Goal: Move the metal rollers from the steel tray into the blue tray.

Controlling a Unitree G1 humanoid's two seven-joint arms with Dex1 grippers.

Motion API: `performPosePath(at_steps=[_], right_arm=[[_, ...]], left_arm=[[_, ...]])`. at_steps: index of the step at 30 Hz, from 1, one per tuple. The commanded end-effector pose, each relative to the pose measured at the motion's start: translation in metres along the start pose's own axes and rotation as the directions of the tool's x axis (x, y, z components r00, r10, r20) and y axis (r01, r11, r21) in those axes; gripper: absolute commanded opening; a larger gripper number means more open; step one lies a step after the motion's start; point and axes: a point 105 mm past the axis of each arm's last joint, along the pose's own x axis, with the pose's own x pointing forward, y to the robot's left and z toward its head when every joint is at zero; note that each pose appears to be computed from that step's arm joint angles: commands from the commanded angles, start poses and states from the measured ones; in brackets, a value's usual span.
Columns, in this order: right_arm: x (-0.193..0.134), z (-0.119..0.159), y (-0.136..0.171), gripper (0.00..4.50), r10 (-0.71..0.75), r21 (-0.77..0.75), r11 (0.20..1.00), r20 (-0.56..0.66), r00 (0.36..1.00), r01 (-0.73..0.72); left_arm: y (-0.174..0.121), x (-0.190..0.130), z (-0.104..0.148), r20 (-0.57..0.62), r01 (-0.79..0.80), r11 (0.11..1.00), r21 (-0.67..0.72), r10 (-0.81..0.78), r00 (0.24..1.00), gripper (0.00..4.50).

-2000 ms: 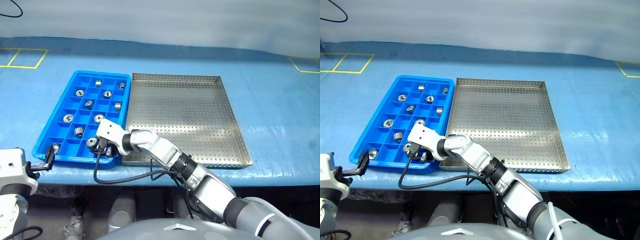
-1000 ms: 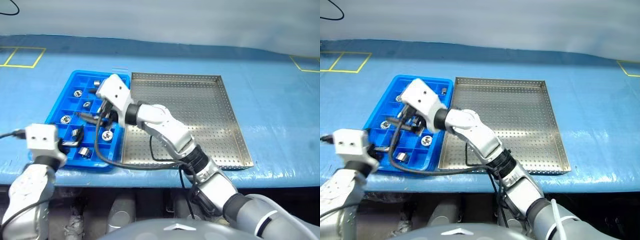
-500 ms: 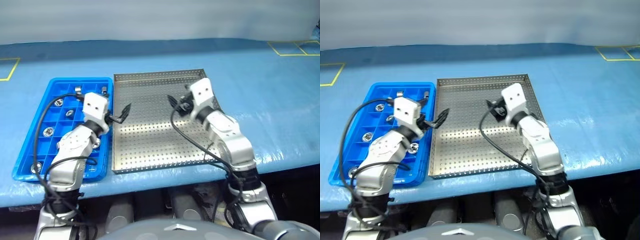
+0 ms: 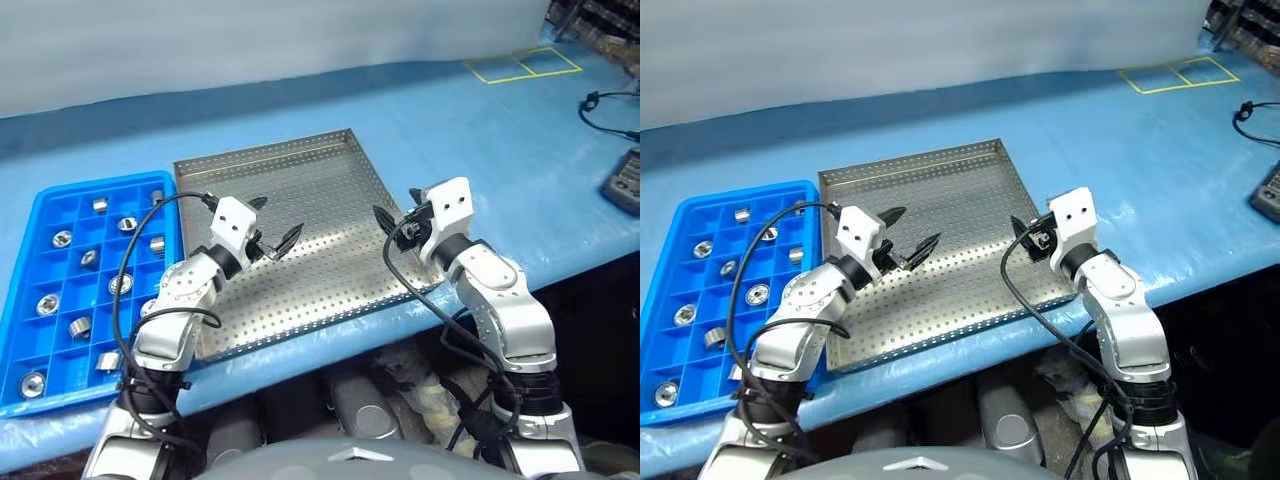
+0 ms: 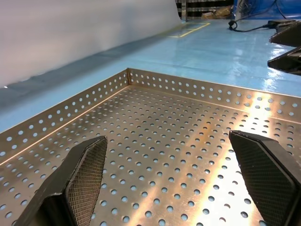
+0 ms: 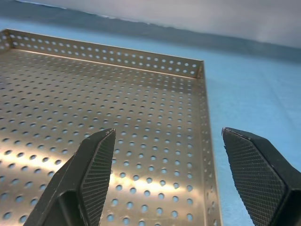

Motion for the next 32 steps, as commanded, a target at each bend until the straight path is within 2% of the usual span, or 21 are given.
performPosePath(at_steps=[1,10,24,29,32], right_arm=[[-0.002,0.011,0.020,3.82,0.130,-0.027,0.991,0.042,0.991,-0.129],[0.006,-0.003,0.016,3.82,0.169,-0.015,0.986,-0.003,0.986,-0.169],[0.019,-0.005,0.021,3.82,0.189,-0.021,0.982,0.004,0.982,-0.189],[0.021,0.000,0.014,3.82,0.125,-0.024,0.992,0.038,0.991,-0.124],[0.028,0.005,-0.007,3.82,-0.051,-0.012,0.999,0.092,0.994,0.053]], left_arm=[[0.007,-0.007,0.020,0.087,-0.064,0.997,0.053,0.059,0.994,4.50],[0.016,-0.031,0.030,0.176,-0.193,0.979,0.068,0.179,0.968,4.50],[0.017,-0.039,0.023,0.135,-0.227,0.973,0.044,0.219,0.966,4.50],[0.020,-0.039,0.021,0.123,-0.249,0.967,0.050,0.241,0.963,4.50],[0.024,-0.040,0.019,0.119,-0.279,0.959,0.059,0.270,0.955,4.50]])
